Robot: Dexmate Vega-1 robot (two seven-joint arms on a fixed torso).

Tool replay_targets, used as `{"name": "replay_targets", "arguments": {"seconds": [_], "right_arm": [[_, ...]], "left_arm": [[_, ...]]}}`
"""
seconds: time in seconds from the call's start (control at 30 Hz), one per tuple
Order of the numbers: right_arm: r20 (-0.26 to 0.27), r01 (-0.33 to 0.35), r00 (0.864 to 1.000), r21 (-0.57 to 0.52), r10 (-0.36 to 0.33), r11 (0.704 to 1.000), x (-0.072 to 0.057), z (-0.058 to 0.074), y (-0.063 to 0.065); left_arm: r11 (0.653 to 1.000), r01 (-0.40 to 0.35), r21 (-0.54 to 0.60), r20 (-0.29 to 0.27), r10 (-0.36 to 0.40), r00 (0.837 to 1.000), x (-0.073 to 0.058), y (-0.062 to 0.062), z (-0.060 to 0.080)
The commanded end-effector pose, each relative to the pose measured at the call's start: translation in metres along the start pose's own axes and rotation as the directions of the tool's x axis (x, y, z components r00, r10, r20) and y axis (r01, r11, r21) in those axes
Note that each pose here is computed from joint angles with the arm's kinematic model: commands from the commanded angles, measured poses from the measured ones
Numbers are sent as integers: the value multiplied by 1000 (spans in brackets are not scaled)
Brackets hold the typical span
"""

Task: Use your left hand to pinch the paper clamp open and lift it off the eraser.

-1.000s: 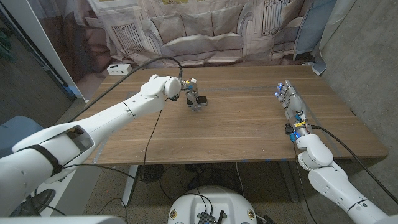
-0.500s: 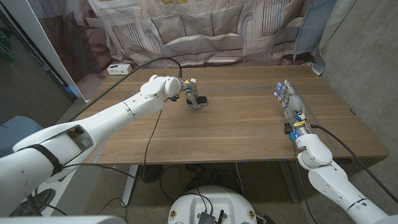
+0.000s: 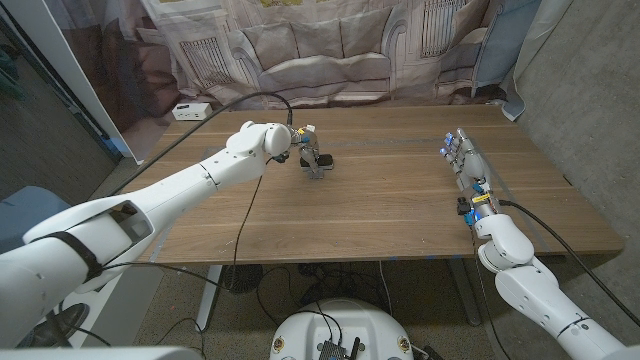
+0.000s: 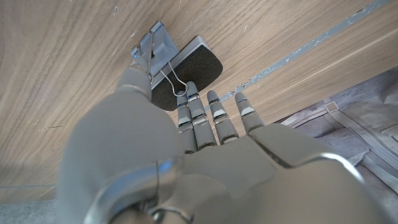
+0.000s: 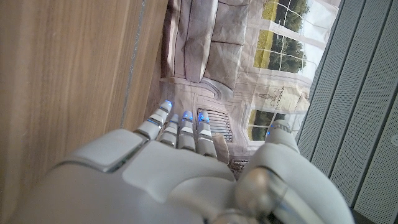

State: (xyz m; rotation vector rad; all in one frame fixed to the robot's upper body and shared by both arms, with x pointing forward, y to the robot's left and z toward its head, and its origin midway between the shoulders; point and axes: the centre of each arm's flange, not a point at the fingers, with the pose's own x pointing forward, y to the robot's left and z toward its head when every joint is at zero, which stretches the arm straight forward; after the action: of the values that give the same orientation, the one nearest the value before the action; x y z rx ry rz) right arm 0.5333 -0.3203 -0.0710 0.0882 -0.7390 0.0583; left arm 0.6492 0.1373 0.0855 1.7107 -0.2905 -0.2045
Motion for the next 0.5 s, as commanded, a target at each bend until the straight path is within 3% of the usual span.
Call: {"name": "replay_targets", "arguments": {"seconds": [0.03, 0.5], "right_arm": [[0, 6, 1000, 5, -6, 1000, -1, -1, -2], [-1, 5, 1000, 4, -5, 1000, -4, -1, 0]], "left_arm": [[1000, -7, -28, 10, 7, 1000, 2, 1, 2], [994, -45, -95, 25, 48, 999, -5, 3, 0]]}}
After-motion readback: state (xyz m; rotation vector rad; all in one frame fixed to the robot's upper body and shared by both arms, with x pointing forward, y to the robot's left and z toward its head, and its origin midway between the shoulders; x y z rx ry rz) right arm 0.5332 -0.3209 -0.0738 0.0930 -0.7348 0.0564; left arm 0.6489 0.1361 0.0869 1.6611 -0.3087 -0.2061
